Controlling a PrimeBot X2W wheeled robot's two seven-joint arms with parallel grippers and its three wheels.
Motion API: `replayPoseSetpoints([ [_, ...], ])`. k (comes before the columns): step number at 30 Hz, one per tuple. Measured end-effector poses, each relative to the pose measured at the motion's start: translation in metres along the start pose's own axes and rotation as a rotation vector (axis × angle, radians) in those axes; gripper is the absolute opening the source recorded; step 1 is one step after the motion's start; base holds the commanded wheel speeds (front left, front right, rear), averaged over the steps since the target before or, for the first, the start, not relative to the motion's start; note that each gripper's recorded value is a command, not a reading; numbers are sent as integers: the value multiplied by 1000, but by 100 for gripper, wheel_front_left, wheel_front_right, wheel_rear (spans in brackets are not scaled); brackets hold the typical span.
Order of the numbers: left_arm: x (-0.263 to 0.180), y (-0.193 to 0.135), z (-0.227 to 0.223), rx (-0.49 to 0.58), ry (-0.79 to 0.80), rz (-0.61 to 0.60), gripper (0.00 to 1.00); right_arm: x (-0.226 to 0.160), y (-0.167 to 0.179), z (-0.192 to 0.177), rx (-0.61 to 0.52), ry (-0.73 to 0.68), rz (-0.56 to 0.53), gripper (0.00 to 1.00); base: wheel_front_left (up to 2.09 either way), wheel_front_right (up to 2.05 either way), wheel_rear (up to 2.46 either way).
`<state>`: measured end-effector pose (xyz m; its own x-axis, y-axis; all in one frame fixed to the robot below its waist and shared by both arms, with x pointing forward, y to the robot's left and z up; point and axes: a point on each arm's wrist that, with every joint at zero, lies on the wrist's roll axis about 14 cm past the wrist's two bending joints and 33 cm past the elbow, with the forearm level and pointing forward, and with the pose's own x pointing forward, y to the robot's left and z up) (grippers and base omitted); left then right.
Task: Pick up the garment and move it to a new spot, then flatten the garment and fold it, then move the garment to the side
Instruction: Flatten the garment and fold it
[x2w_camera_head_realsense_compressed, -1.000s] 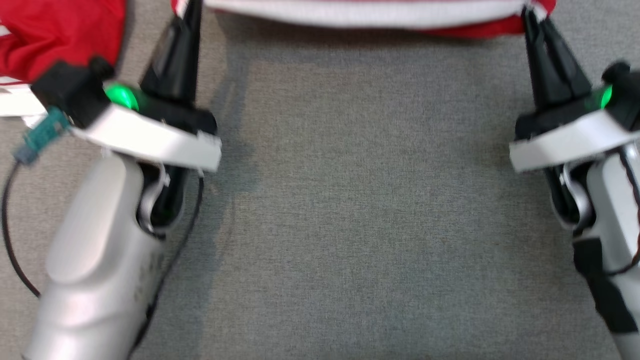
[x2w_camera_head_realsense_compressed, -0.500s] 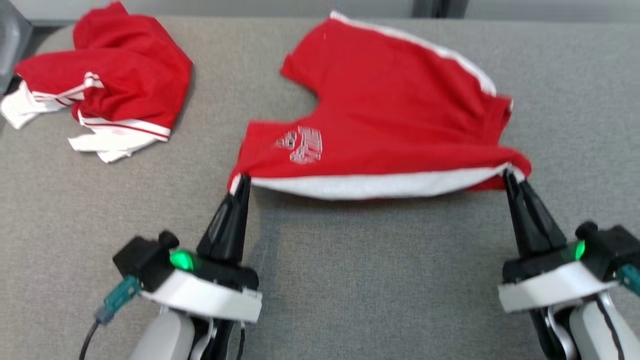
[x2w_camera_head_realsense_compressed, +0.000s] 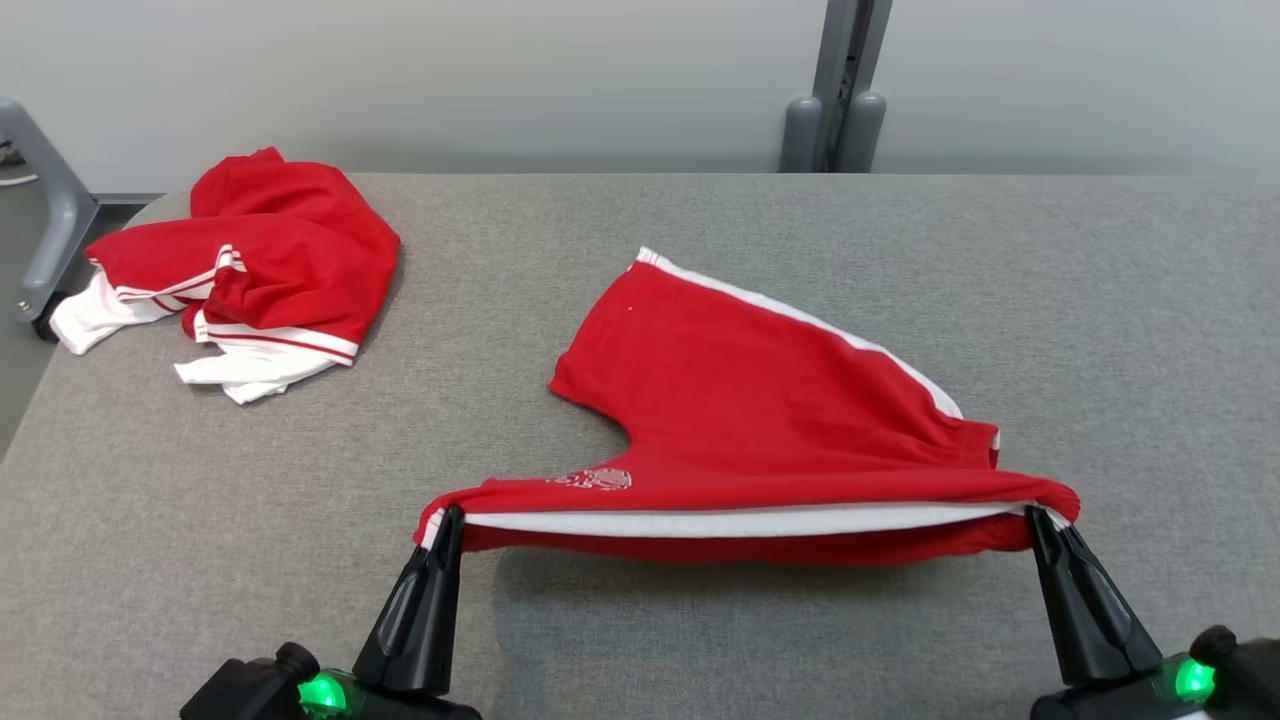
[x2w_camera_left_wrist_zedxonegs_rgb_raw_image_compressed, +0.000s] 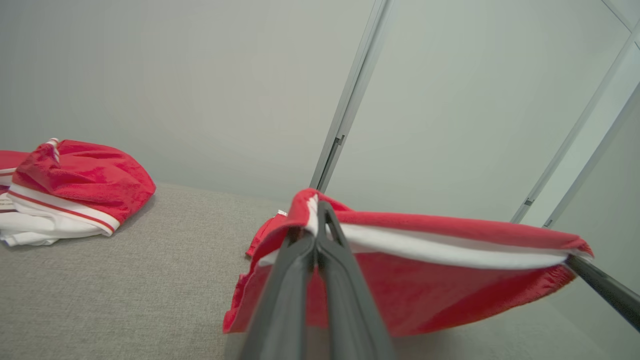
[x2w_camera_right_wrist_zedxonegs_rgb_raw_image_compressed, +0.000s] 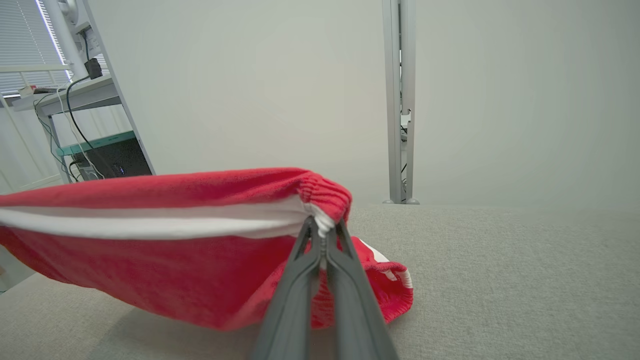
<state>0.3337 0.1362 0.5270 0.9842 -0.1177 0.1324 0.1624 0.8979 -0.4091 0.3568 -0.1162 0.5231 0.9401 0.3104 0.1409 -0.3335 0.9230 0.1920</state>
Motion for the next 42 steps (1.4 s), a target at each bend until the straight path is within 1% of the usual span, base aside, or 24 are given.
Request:
replayPoseSetpoints([
  [4, 1, -6, 1, -5, 15, -14, 0, -7, -2, -3, -1, 26, -2, 0, 0, 0, 0],
  [6, 2, -5, -2, 11, 35, -22, 0, -9, -2, -12, 1, 60, 1, 0, 0, 0, 0],
  [9, 9, -3, -8, 30, 65, -26, 0, -11, -2, -30, 35, 123, -5, 0, 0, 0, 0],
  [15, 34, 3, -26, 47, 120, -44, 0, -3, -10, -54, 53, 188, -20, 0, 0, 0, 0],
  [20, 67, 3, -44, 78, 176, -96, 0, 8, -16, -70, 92, 219, -44, 0, 0, 0, 0],
  [22, 82, 4, -54, 132, 216, -129, 0, 11, -20, -79, 115, 243, -62, 0, 0, 0, 0],
  [25, 109, 0, -63, 147, 231, -162, 0, 17, -27, -89, 131, 263, -85, 0, 0, 0, 0],
  [26, 109, 0, -63, 147, 231, -162, 0, 17, -27, -89, 131, 263, -85, 0, 0, 0, 0],
  [31, 148, -3, -89, 160, 289, -190, 0, 29, -33, -100, 171, 267, -122, 0, 0, 0, 0],
  [37, 183, 2, -126, 211, 397, -210, 0, 41, -43, -109, 188, 263, -162, 0, 0, 0, 0],
  [42, 210, 4, -145, 243, 447, -213, 0, 52, -48, -115, 188, 263, -175, 0, 0, 0, 0],
])
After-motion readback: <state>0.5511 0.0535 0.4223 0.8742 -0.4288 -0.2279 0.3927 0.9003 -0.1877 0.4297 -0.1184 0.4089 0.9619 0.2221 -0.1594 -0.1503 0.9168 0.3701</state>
